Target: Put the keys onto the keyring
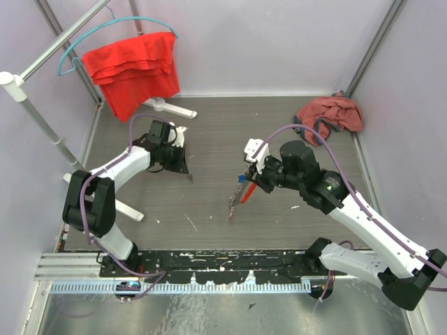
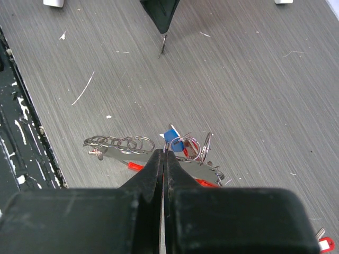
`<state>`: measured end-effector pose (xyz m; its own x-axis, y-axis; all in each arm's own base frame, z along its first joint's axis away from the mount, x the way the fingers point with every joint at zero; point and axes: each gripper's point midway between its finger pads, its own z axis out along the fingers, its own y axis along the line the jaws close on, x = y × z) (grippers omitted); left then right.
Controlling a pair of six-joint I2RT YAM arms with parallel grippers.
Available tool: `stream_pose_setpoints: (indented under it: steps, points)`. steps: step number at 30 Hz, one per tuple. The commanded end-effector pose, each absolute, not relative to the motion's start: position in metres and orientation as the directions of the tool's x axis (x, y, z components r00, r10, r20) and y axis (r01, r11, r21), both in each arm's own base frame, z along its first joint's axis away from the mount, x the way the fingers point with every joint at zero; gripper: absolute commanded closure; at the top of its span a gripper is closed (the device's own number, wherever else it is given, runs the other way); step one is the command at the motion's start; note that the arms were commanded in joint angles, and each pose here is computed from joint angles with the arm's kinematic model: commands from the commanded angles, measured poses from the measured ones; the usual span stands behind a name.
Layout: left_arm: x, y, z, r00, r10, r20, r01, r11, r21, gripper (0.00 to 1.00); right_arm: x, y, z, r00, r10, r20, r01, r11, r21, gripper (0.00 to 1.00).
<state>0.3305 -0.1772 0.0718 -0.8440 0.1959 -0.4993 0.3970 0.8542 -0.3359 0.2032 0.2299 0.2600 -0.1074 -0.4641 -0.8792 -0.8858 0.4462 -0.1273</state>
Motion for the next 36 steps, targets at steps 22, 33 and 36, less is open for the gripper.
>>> stream_pose_setpoints:
  steps: [22, 33, 36]
  points:
    - [0.310, -0.262, 0.271, -0.377, 0.385, -0.842, 0.730, 0.683, -0.015, 1.00, 0.185, 0.216, 0.370, 0.381, -0.280, -0.881, -0.786, 0.404, -0.468, 0.98]
    - [0.258, -0.284, 0.410, 0.056, 0.218, -0.974, 0.834, 0.527, 0.165, 1.00, 0.137, 0.222, 0.421, 0.562, -0.142, -0.815, -0.782, 0.231, -0.580, 0.99]
    - [0.235, -0.285, 0.440, 0.176, 0.126, -0.976, 0.861, 0.461, 0.215, 1.00, 0.129, 0.226, 0.427, 0.578, -0.110, -0.808, -0.786, 0.191, -0.588, 0.99]
